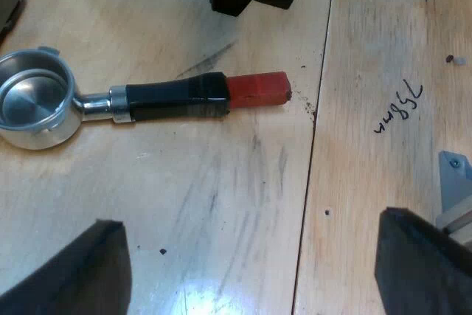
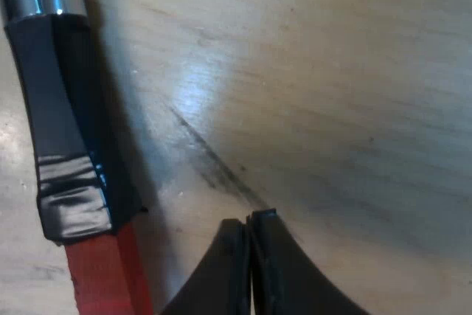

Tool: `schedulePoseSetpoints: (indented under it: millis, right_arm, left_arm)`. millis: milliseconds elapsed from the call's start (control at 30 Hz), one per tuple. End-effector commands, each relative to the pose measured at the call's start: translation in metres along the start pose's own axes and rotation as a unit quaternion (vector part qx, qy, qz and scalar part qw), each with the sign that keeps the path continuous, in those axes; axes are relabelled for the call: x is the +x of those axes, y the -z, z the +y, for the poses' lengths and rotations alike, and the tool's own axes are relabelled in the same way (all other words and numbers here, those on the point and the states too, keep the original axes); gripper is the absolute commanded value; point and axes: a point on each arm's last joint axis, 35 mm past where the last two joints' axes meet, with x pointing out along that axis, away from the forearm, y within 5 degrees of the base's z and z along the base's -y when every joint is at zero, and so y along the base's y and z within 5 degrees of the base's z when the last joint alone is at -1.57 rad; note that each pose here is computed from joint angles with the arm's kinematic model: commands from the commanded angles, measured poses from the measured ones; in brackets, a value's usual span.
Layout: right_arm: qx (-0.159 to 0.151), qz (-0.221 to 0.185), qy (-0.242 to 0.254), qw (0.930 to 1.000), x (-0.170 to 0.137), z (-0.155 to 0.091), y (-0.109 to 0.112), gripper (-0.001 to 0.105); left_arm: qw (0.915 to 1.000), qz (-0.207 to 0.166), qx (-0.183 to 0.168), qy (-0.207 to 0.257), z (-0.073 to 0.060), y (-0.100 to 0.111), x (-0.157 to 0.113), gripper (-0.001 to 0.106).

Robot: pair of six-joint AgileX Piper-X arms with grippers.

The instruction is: Put the handle in the coffee machine

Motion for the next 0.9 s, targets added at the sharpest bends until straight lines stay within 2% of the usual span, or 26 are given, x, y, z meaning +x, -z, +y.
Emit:
schedulePoseSetpoints:
  millis: [33, 133, 367, 533, 733, 900]
  right_arm:
    - [-0.006, -0.002, -0.005, 1.0000, 0.005, 0.001, 0.000, 0.000]
    - [-0.038, 0.004, -0.002, 0.9993, 0.013, 0.003, -0.002, 0.000]
    - [-0.067, 0.032, 0.009, 0.9972, 0.034, 0.007, -0.005, 0.000]
    - [-0.087, 0.060, -0.002, 0.9944, 0.049, 0.010, -0.005, 0.000]
    - [-0.096, 0.065, 0.000, 0.9932, 0.061, 0.013, -0.008, 0.000]
    - [-0.092, 0.063, -0.034, 0.9932, 0.063, 0.017, -0.010, 0.000]
  left_arm:
    - [1.0000, -0.003, 0.000, -0.002, -0.001, -0.001, -0.001, 0.069]
    - [1.0000, -0.003, 0.000, -0.002, -0.001, -0.001, -0.001, 0.069]
    - [1.0000, -0.003, 0.000, -0.002, -0.001, -0.001, -0.001, 0.069]
    - [1.0000, -0.003, 0.000, -0.002, -0.001, -0.001, -0.001, 0.069]
    - [1.0000, -0.002, -0.003, -0.004, 0.000, 0.000, -0.001, 0.069]
    - [0.9997, -0.007, -0.016, -0.018, 0.004, 0.000, -0.004, 0.069]
